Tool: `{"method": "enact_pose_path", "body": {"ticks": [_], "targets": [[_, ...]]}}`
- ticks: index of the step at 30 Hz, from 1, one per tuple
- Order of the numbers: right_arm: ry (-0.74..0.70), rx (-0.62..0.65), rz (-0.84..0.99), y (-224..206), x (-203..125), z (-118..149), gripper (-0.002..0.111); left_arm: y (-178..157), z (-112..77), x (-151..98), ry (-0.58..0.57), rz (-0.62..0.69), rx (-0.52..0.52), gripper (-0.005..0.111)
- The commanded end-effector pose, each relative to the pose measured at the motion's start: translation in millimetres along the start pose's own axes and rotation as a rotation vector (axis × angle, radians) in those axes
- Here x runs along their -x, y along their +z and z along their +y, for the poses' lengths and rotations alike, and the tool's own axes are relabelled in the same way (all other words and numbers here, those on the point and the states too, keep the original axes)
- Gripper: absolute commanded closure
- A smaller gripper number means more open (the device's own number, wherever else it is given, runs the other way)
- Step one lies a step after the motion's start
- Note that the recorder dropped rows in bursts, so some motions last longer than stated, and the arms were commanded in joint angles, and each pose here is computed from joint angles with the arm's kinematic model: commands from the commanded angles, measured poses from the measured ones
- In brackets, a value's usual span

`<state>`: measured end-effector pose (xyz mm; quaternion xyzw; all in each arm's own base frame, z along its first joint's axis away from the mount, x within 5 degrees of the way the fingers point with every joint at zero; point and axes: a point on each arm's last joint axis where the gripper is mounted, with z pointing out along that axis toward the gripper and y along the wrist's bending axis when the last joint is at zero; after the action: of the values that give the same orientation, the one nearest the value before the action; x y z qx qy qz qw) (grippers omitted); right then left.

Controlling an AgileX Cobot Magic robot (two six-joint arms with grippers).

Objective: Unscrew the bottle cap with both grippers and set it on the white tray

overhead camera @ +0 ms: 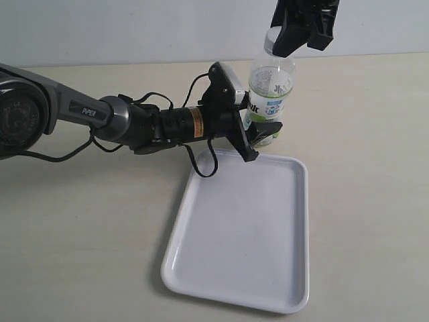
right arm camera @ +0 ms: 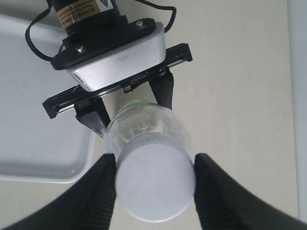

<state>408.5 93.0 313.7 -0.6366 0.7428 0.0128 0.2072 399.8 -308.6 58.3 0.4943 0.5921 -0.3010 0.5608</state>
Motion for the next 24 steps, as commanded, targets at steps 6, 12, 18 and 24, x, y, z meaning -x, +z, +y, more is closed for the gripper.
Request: {"method": "enact_pose_path", "body": {"ticks": [6,12,18,24], "targets": [[0.034,-0.015,-0.021,-1,2,-2,0.063,1,-1.7,1,0.008,0.015,-0.003,0.107],[0.085,0.010,-0.100,-2,9,0,0.051,1,-1.7,1,0.008,0.015,-0.003,0.107],[0.122,0.017,-0.114,-2,11,1,0.044,1,-1.7,1,0.008,0.015,-0.003,0.107],[0.119,0.002,-0.121,-9,12,2,0.043,1,-1.9,1,0.009,0.011,-0.006,0.107]]}}
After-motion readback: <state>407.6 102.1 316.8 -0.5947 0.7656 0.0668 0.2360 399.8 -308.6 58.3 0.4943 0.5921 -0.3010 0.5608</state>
